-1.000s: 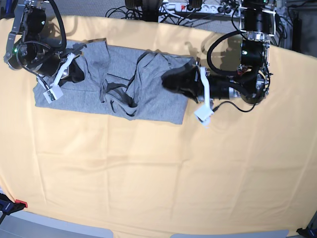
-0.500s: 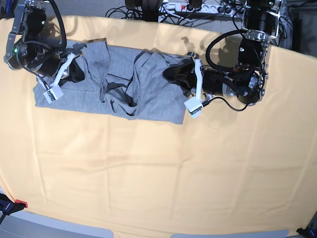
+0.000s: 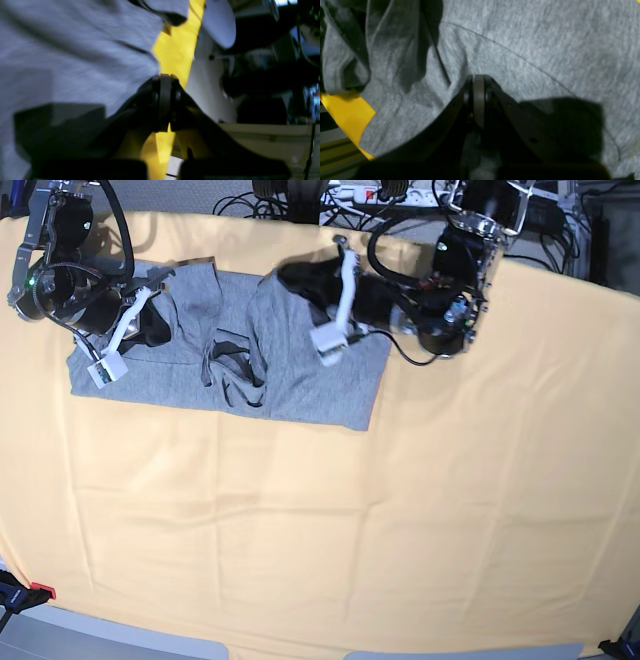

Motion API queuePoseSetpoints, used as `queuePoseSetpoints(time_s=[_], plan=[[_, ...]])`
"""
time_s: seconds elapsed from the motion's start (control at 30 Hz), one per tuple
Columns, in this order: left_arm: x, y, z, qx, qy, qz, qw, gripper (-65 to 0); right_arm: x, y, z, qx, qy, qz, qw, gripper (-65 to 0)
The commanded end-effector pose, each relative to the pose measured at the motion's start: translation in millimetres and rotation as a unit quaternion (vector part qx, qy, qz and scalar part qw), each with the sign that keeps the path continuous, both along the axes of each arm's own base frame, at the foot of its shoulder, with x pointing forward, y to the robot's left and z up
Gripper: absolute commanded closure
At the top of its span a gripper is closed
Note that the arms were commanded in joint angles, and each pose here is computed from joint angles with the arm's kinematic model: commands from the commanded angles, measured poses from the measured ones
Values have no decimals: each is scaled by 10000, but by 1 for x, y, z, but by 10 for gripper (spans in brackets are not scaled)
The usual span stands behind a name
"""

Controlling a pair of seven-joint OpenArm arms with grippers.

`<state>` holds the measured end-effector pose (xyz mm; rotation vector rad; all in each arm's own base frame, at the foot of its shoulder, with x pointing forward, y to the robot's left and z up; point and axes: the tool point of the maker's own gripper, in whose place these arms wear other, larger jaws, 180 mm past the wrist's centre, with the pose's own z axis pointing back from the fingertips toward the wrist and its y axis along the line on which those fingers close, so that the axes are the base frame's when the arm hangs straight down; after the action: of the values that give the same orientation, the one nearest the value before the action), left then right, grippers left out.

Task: Layout the t-shirt on the table in an organized manner, then fold the t-shirt properly
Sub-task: 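Release the folded end with the left gripper and withdraw it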

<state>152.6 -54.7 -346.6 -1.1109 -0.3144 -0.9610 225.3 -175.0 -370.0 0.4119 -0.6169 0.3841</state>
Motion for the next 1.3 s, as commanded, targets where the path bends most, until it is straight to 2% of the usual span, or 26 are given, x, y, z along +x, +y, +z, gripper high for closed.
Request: queuePoseSetpoints(time_s=[0.0,0.07,0.17,0.37,0.47,0.57,0.67,0.8,0.83,0.93,1.0,1.1,1.27], plan=[[4,-8,14,-240,-154,-74,9996,0,7,0,10,64,-215,21,9997,0],[9,-11,19,-267,-223,-127,9993,0,7,0,10,64,-215,21,9997,0],[31,-9,37,-373,-395,56,9985,0,7,0,10,57,-202,24,9998,0],[78,20,57,-384,-940,783,9917,0,7,0,10,55,-200,25,9998,0],[93,38,42,91,-1112,1130,9873,0,10,-1,12,48,-244,29,9997,0],[106,48,27,470,-1400,1517,9773,0,22,-1,21,65,-428,30,9991,0],[106,52,16,598,-1505,1732,9715,0,35,2,37,132,-699,76,9974,0],[98,54,3,711,-1423,1815,9704,0,51,6,61,46,-1120,171,9935,0],[98,55,-1,768,-1396,1833,9701,0,55,6,68,27,-1236,186,9921,-27],[100,63,-16,1005,-1334,1905,9674,0,68,-2,87,-74,-1549,91,9879,-227],[103,68,-27,1170,-1202,2061,9640,0,72,-18,95,-201,-1634,-130,9863,-318],[104,75,-38,1293,-1021,2213,9612,0,72,-57,103,-405,-1692,-768,9818,-346],[103,72,-36,1176,-942,2228,9632,0,45,-128,103,-572,-1477,-2074,9653,-349]])
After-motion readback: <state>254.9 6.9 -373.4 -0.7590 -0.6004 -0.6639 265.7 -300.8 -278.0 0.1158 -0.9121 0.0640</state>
